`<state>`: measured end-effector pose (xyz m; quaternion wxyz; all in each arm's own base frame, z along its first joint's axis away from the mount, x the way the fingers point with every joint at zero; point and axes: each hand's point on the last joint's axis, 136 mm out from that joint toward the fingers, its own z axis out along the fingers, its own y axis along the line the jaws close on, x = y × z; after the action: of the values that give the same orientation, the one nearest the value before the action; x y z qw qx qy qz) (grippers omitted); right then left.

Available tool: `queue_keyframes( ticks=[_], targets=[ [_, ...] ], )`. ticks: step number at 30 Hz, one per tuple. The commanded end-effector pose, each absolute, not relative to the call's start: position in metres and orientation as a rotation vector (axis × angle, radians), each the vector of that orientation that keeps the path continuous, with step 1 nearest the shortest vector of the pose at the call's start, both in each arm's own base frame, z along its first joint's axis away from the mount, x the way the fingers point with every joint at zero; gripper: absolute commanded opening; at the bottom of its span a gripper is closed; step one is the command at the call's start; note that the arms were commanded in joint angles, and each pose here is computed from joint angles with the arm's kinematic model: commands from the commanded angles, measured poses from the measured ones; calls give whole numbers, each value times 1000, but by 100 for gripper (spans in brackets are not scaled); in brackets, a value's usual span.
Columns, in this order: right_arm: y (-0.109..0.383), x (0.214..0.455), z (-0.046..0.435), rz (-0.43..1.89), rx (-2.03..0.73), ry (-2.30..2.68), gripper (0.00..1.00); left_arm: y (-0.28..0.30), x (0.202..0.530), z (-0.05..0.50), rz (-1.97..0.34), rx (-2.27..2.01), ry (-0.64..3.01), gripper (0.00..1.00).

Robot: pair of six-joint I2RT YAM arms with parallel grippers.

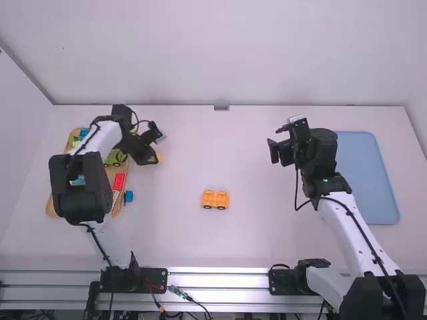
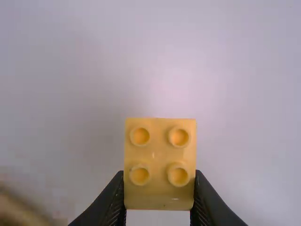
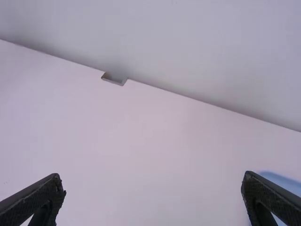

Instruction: Assemble lego blocks to make yellow taxi

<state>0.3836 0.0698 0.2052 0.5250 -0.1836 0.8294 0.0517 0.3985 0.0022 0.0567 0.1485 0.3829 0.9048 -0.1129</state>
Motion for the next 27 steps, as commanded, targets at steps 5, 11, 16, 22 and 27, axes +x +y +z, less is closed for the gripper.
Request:
queue_keyframes(
  ticks=[5, 11, 16, 22, 27],
  targets=[
    [65, 389, 226, 159, -352, 1944, 99, -46, 358, 59, -146, 1350, 2517, 2],
    [73, 385, 220, 162, -395, 1964, 99, -88, 308, 62, -264, 1718, 2205, 2],
    [97, 370, 199, 180, -666, 1974, 99, -99, 282, 54, -330, 1866, 1961, 2],
    [120, 360, 165, 339, -918, 1948, 99, -109, 276, 34, -344, 1847, 1856, 2],
    [128, 354, 139, 465, -1042, 1921, 99, -109, 273, 25, -340, 1836, 1856, 2]
  ],
)
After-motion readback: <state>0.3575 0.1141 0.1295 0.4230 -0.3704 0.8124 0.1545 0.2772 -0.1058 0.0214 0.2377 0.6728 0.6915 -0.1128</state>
